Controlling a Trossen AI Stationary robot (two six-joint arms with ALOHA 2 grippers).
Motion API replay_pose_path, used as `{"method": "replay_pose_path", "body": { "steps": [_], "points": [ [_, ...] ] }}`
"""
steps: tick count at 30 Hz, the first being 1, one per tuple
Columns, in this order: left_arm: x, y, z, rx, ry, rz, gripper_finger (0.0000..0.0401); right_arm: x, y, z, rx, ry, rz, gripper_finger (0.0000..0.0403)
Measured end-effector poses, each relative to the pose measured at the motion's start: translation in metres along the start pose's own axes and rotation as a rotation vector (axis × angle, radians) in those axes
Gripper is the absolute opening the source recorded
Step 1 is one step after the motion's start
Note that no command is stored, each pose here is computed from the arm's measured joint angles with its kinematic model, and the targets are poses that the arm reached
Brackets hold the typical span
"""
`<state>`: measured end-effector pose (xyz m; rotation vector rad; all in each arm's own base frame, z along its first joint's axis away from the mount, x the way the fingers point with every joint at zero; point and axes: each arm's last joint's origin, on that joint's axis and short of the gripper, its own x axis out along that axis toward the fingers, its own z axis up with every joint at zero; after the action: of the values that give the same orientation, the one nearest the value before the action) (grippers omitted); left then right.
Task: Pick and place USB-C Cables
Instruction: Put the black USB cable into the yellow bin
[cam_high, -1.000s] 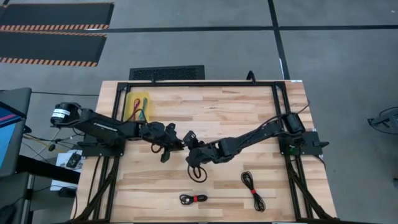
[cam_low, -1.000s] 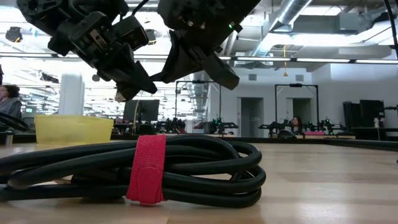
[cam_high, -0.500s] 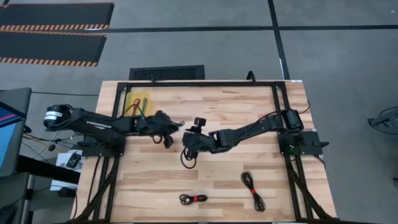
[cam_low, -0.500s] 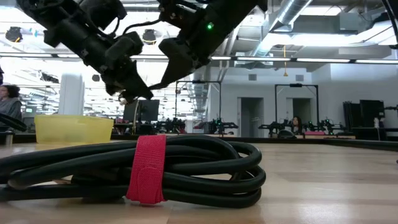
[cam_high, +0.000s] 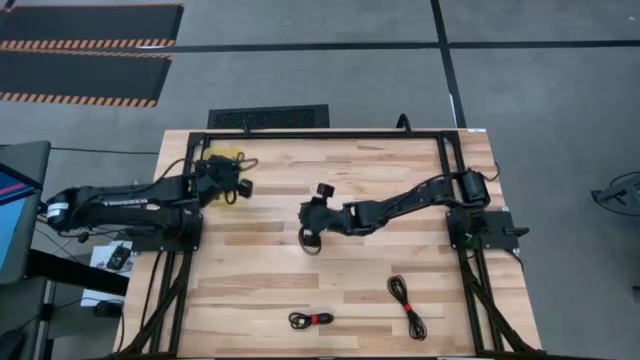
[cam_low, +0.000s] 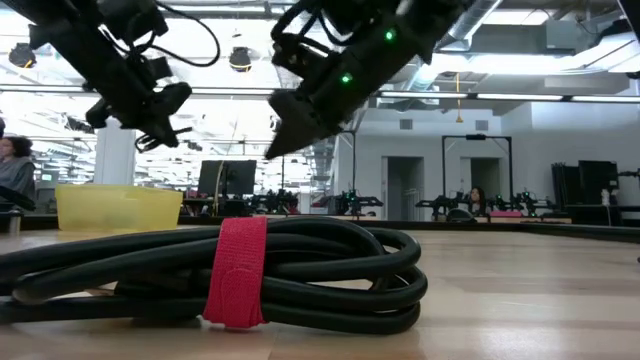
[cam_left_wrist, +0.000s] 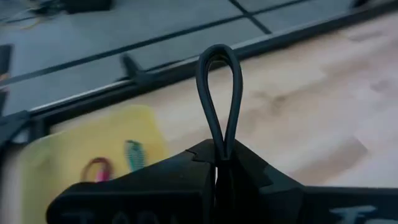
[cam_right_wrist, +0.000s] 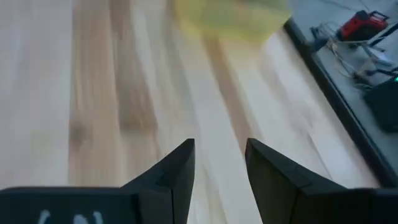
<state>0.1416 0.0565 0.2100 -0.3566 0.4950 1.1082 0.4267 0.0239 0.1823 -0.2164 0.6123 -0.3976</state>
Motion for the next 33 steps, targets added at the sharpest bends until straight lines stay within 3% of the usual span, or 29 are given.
{"method": "replay_pose_path", "body": {
  "steps": [3,11,23,33],
  "points": [
    [0.006,0.011,0.001,-0.038,0.021,0.080,0.0009,-0.001,-0.011,-0.016,0.070,-0.004,0.087,0.0164],
    [0.032,0.021,-0.001,-0.051,0.134,0.209,0.0025,-0.021,-0.039,-0.038,0.248,-0.208,0.295,0.0165],
    [0.048,0.026,-0.006,-0.036,0.210,0.290,0.0149,-0.049,-0.041,-0.039,0.223,-0.276,0.352,0.0151],
    [0.047,0.027,-0.005,-0.001,0.198,0.292,0.0156,-0.050,-0.038,-0.040,0.239,-0.272,0.361,0.0134]
  ]
}}
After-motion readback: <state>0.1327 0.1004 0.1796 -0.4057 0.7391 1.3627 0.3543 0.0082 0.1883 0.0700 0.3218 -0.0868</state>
